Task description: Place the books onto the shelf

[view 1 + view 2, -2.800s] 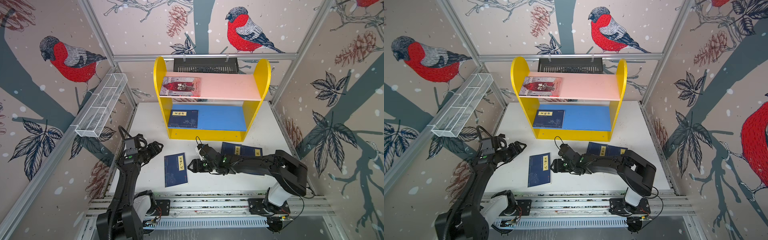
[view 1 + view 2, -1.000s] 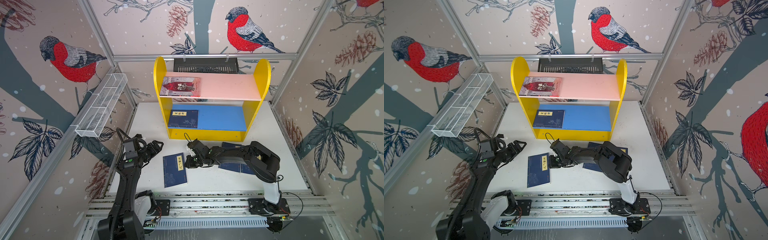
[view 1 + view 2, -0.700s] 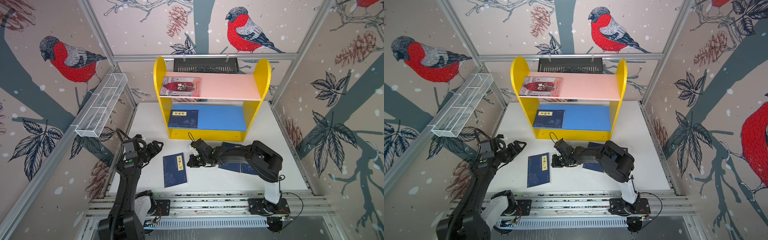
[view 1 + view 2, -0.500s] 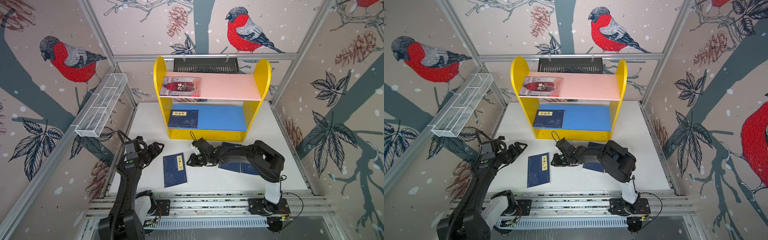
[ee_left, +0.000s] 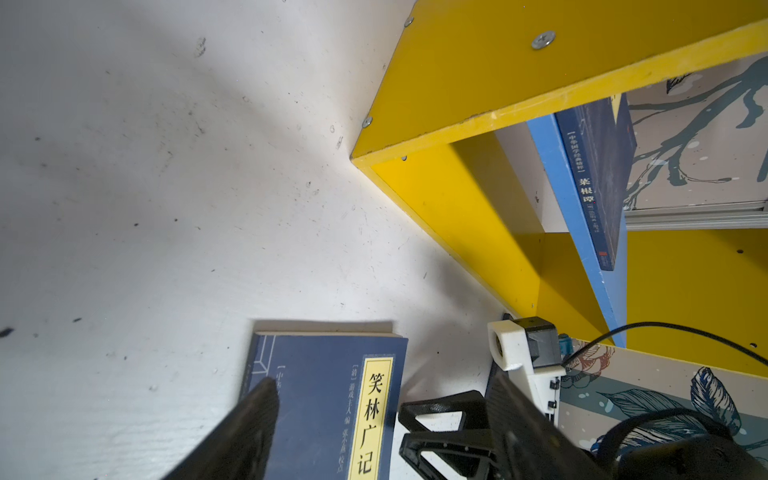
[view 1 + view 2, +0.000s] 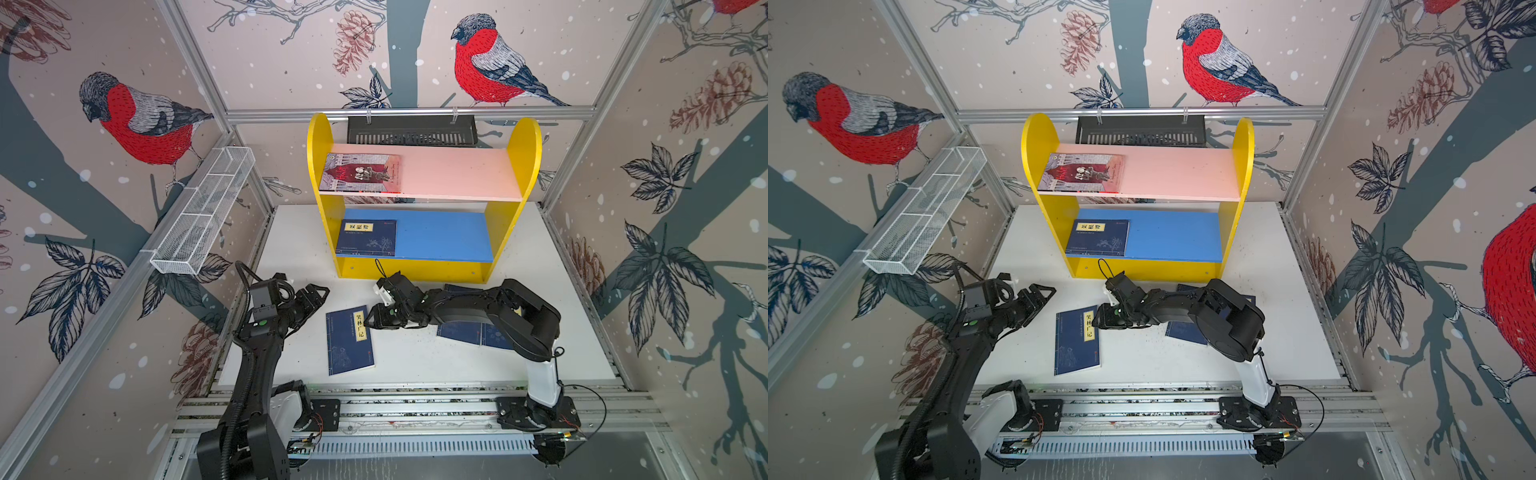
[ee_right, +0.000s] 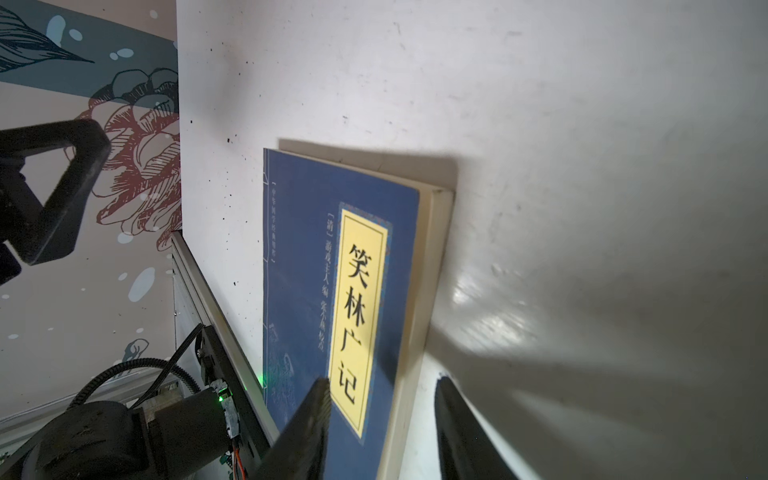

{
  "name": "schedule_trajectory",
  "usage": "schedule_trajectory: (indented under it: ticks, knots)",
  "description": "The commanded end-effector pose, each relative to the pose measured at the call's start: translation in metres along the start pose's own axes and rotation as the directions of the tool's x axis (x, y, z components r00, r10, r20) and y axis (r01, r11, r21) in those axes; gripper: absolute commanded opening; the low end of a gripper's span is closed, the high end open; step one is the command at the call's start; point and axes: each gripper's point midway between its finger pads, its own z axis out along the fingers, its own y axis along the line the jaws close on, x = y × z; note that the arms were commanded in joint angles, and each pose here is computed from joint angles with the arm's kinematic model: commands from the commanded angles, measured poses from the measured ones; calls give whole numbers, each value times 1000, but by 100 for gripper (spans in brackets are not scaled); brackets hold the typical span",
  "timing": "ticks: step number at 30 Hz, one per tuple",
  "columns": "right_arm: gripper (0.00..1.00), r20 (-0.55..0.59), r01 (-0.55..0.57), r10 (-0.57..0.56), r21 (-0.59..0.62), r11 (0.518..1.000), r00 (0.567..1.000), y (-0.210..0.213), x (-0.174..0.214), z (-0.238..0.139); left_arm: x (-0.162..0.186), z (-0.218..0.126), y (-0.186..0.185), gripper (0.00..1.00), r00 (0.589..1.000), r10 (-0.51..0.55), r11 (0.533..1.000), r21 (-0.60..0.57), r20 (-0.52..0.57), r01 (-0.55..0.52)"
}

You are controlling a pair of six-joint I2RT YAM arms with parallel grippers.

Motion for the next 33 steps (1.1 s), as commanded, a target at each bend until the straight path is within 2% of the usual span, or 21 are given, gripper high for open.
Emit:
schedule_trajectory:
  ticks: [1,19,29,33]
  knots:
    - [43,-1,18,-18,-29,999,1000,8,-1,3,-5,0,-4,80,1000,11,1000,19,17,-11]
    - [27,-14,18,-20,-129,991,1000,24,-3,4,-5,2,0,80,1000,2,1000,14,13,-2]
    - [26,-18,3,-6,-174,985,1000,21,-4,5,-4,2,0,80,1000,-3,1000,20,14,3]
    - [18,-21,11,-15,-186,983,1000,22,-3,4,-2,3,-2,80,1000,-5,999,37,7,5]
